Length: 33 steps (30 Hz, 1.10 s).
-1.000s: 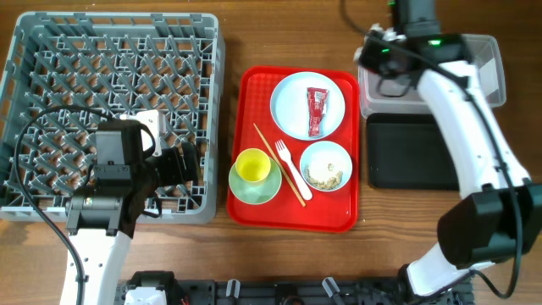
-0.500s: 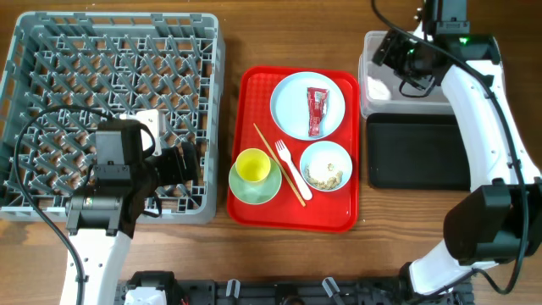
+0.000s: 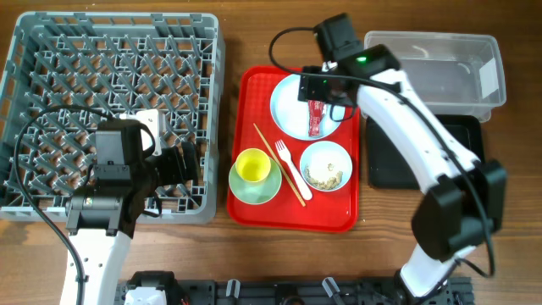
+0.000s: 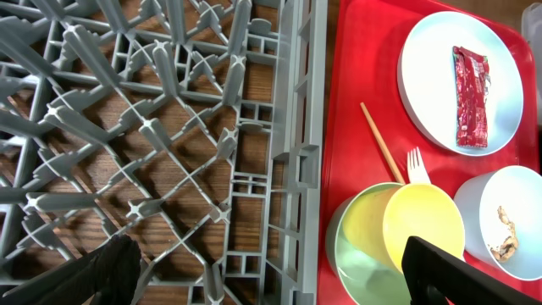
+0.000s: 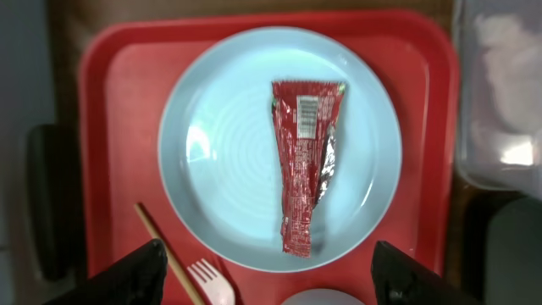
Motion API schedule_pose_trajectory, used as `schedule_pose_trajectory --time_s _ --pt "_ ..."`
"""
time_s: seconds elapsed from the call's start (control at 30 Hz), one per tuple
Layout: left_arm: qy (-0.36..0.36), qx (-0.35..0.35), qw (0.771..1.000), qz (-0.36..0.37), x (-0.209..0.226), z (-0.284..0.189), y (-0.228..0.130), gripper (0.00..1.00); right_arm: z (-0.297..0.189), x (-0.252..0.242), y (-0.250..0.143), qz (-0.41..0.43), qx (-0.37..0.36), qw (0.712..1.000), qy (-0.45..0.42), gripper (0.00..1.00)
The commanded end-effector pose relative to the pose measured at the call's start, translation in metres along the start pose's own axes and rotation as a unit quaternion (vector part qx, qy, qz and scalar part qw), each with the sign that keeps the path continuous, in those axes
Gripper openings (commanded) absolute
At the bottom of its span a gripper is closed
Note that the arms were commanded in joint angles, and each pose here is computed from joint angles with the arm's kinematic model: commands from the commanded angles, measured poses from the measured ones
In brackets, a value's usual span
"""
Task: Sort waste into correct bins and load items into the dishwasher rack
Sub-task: 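Grasp the red snack wrapper on the plate with the right gripper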
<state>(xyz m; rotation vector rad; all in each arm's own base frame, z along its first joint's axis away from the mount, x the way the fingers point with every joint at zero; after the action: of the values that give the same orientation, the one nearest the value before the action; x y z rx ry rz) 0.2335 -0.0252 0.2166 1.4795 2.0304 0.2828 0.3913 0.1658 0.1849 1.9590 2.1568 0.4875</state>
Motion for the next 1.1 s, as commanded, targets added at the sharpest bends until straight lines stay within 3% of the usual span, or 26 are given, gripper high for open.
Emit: schedule_pose_trajectory --time_s 0.0,0.3,0.6,0.73,0.93,1.07 --pt "-0.011 -0.014 1.000 -0.002 -0.004 -0.007 0.006 1.00 0.047 -0.003 -0.015 0.040 0.043 0.997 -0.054 0.76" --pt "-0.010 -0.012 1.000 -0.002 -0.004 -0.007 0.006 1.00 0.103 -0.008 -0.039 0.058 0.110 0.989 -0.084 0.71" --pt "-0.010 -0.012 1.000 -0.002 -0.004 -0.007 0.006 1.00 0.114 -0.008 -0.045 0.056 0.127 0.987 -0.083 0.50" --pt "-0.010 -0.010 1.000 -0.002 -0.004 -0.007 0.005 1.00 0.115 -0.007 -0.047 0.057 0.131 0.987 -0.077 0.47" --pt "-0.009 -0.009 1.000 -0.003 -0.003 -0.007 0.005 1.00 0.115 -0.005 -0.047 0.058 0.133 0.987 -0.072 0.34" --pt "-0.009 -0.009 1.000 -0.003 -0.003 -0.007 0.004 1.00 0.115 -0.005 -0.047 0.058 0.134 0.987 -0.072 0.14"
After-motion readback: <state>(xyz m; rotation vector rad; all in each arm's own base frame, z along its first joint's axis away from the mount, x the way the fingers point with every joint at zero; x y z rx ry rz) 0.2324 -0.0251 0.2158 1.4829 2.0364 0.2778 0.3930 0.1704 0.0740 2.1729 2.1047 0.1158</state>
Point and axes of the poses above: each gripper's point midway between its finger pads, its own z axis out along the fingers, its own x axis along the line the jaws close on, y = z × x, the point moved 6 cm from there along -z, back along the fingers, and after that the axes turned 11 degrees about -z, right-handed, at the moved point
